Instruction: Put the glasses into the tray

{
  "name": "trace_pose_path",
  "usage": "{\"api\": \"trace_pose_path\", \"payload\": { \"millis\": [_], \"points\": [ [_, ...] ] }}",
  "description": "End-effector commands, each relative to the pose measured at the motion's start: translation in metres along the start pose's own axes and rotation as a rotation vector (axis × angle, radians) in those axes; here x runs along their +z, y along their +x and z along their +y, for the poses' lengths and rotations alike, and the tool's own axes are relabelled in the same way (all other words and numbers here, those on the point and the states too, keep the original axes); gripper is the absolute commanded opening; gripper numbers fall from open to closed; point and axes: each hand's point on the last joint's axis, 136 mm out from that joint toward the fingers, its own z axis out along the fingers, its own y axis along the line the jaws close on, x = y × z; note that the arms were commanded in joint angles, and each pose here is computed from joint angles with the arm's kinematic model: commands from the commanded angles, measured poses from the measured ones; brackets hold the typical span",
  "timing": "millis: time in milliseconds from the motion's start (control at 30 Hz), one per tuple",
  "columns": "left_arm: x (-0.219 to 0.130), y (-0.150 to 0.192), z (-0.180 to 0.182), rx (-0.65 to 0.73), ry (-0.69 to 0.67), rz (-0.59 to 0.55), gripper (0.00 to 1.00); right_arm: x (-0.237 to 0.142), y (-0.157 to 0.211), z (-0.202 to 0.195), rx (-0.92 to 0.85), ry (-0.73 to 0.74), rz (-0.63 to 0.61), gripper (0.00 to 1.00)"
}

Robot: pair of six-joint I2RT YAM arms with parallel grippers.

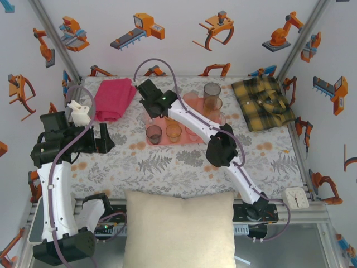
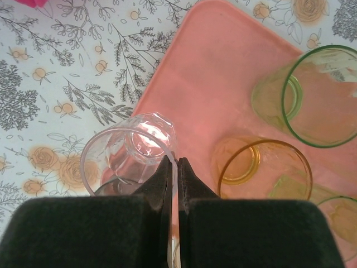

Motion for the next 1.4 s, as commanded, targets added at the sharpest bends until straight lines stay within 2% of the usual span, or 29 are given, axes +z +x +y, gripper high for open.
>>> {"api": "trace_pose_path", "payload": {
  "millis": [0, 667, 1367],
  "points": [
    [0.001, 0.000, -0.002, -0.014, 0.019, -0.012, 0.97, -0.003, -0.017, -0.002, 0.033, 0.019, -0.060, 0.05],
    [0.003, 0.000, -0.002, -0.022, 0.029, -0.002, 0.97, 0.027, -0.003, -0.020, 0.101, 0.028, -0.017, 0.05],
    [0.003, 0.000, -0.003, -0.023, 0.034, -0.005, 0.97, 0.041, 0.008, -0.021, 0.119, 0.015, 0.017, 0.06]
  ]
}}
